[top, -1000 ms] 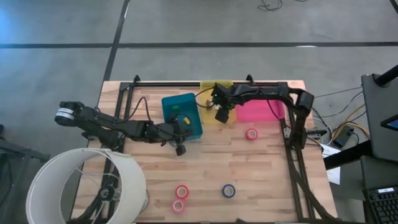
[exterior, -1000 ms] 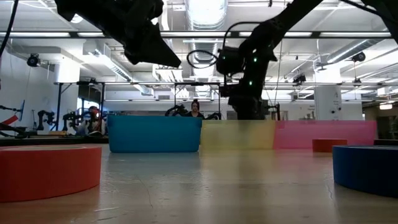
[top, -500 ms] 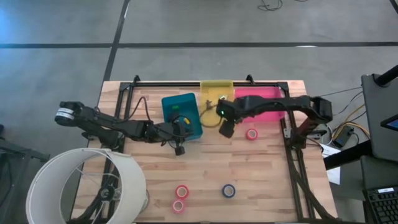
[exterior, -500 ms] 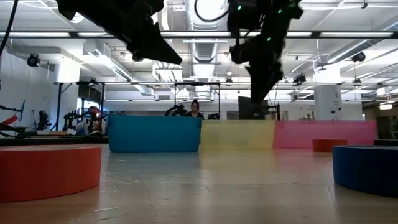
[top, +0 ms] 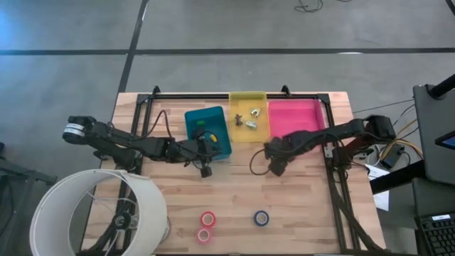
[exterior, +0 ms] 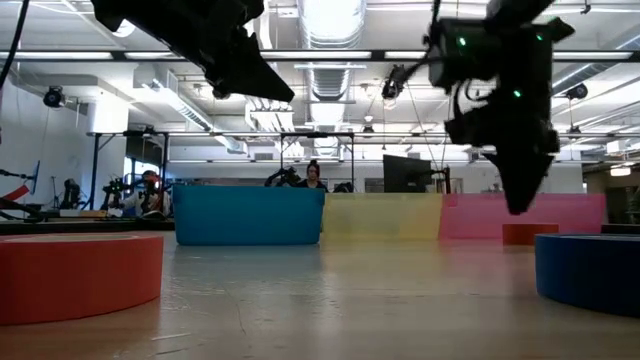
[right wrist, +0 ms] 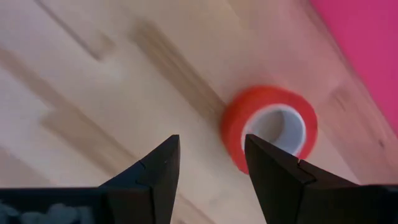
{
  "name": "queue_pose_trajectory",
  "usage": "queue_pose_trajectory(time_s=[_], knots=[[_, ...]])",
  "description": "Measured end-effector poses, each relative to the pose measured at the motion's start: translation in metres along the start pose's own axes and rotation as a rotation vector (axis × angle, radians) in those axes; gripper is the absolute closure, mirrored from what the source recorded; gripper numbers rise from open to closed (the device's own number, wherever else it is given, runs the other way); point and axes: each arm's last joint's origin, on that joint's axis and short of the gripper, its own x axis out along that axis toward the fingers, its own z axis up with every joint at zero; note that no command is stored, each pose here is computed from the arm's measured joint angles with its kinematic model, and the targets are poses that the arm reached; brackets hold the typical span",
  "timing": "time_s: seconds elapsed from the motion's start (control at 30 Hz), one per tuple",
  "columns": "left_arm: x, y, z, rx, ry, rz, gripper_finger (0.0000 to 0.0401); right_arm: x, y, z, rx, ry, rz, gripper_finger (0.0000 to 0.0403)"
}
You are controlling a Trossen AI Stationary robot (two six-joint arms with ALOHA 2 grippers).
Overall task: Pick and place Stapler, Stapler remover, tape
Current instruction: Put the top red tape into the red bin
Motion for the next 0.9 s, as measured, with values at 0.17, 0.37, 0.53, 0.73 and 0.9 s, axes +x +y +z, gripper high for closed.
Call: queue_pose_trajectory(time_s=[0.17, 0.37, 0.53, 0.73, 0.9], knots=[[0.0, 0.0, 0.004, -0.023, -0.037, -0.001, 0.0348, 0.014, -0.007, -0.009, -0.009, 0.032, -0.04, 0.0224], [0.0, 0.0, 0.006, -0.033, -0.061, -0.002, 0.0348, 0.019, -0.011, -0.009, -0.008, -0.046, -0.123, 0.0223], [0.0, 0.0, 0.006, -0.032, -0.06, -0.002, 0.0348, 0.021, -0.008, -0.007, -0.002, -0.082, -0.092, 0.0225], [0.0, 0.0, 0.005, -0.043, -0.057, -0.003, 0.0348, 0.023, -0.006, -0.004, 0.008, -0.122, -0.072, 0.0225], [0.0, 0.0, 0.005, -0.045, -0.056, -0.003, 0.0348, 0.03, -0.005, -0.004, 0.005, -0.106, -0.087, 0.0225]])
